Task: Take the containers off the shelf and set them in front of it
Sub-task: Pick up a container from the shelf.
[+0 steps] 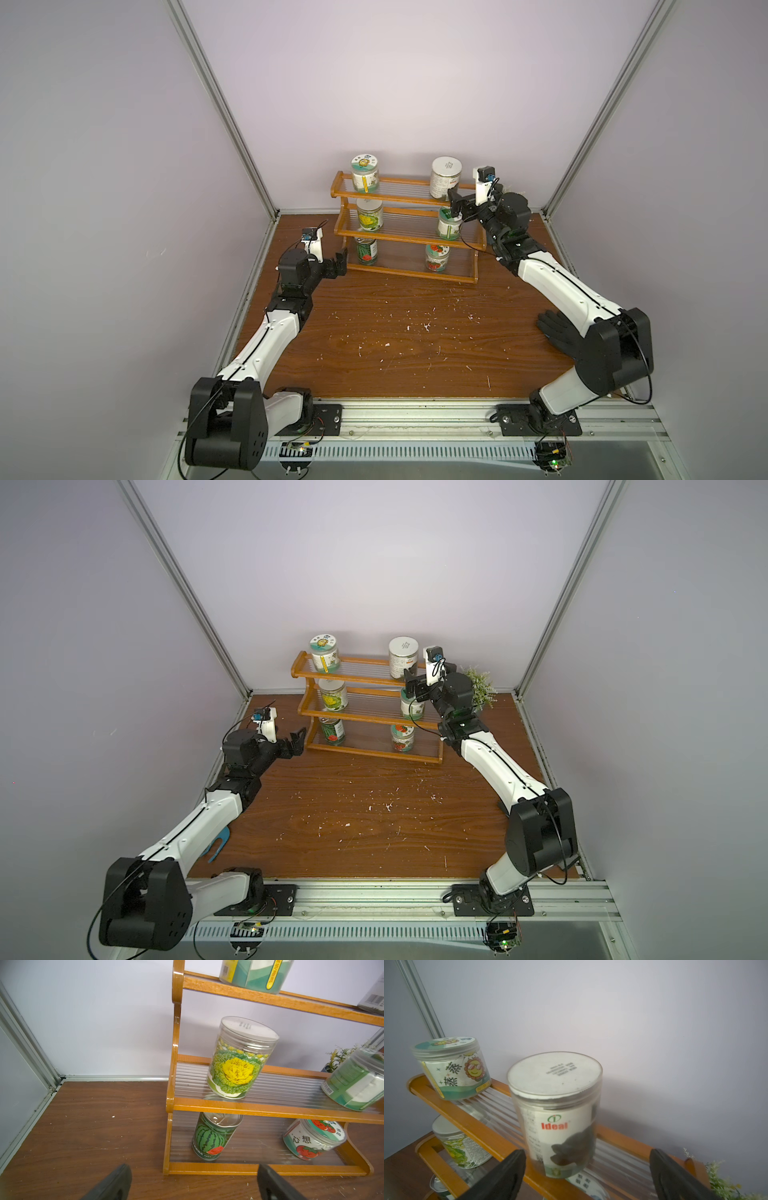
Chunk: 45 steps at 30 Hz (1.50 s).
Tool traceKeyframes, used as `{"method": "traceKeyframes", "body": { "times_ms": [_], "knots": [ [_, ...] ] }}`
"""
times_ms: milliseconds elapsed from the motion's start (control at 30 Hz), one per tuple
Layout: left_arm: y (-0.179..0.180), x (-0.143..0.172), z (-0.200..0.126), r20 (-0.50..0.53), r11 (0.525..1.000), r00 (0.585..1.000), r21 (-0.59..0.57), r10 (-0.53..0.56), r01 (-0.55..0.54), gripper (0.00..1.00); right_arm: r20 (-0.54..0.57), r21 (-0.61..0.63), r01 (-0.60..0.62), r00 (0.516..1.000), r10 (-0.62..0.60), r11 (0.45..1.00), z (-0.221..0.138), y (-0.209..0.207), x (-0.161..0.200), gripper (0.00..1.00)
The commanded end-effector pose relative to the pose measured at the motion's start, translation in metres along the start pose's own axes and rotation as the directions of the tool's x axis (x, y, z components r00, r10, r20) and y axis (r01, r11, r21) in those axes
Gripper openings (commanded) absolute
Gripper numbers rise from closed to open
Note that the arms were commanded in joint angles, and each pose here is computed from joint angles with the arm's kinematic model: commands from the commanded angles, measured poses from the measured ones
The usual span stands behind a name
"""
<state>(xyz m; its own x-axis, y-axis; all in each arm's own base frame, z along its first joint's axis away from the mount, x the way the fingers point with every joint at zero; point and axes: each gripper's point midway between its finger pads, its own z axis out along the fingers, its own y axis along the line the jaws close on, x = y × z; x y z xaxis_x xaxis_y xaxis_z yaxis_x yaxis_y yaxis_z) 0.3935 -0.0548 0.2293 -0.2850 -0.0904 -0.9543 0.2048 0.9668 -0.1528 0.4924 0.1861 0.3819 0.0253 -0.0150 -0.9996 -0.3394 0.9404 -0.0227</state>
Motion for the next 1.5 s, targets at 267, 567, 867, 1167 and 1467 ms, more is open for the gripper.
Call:
{"method": "traceKeyframes", "body": {
  "times_ms": [267,567,867,1167,1467],
  "knots": [
    [-0.007,0.004,0.0,-0.016,1.0,1.0,0.026,0.003,-0.002,0.97,0.093,0.001,0.014,0.996,-0.014,1.0,0.021,0.01,-0.04,1.0],
    [-0.005,0.005,-0.002,-0.018,1.0,1.0,0.014,0.009,-0.009,0.97,0.101,-0.016,0.007,0.995,-0.006,1.0,0.052,0.015,-0.039,1.0],
    [-0.003,0.008,-0.004,-0.019,1.0,1.0,0.001,0.014,-0.014,0.97,0.143,-0.007,0.007,0.99,-0.006,1.0,0.065,0.017,-0.044,0.99],
    [0.001,0.008,-0.005,-0.015,1.0,1.0,-0.018,0.017,-0.017,0.98,0.158,-0.012,0.02,0.987,-0.018,1.0,0.071,0.02,-0.03,0.79],
    [0.002,0.01,-0.006,-0.02,0.999,1.0,-0.03,0.018,-0.019,0.98,0.188,-0.023,0.02,0.982,-0.015,1.0,0.064,0.021,-0.033,0.33]
  ]
}}
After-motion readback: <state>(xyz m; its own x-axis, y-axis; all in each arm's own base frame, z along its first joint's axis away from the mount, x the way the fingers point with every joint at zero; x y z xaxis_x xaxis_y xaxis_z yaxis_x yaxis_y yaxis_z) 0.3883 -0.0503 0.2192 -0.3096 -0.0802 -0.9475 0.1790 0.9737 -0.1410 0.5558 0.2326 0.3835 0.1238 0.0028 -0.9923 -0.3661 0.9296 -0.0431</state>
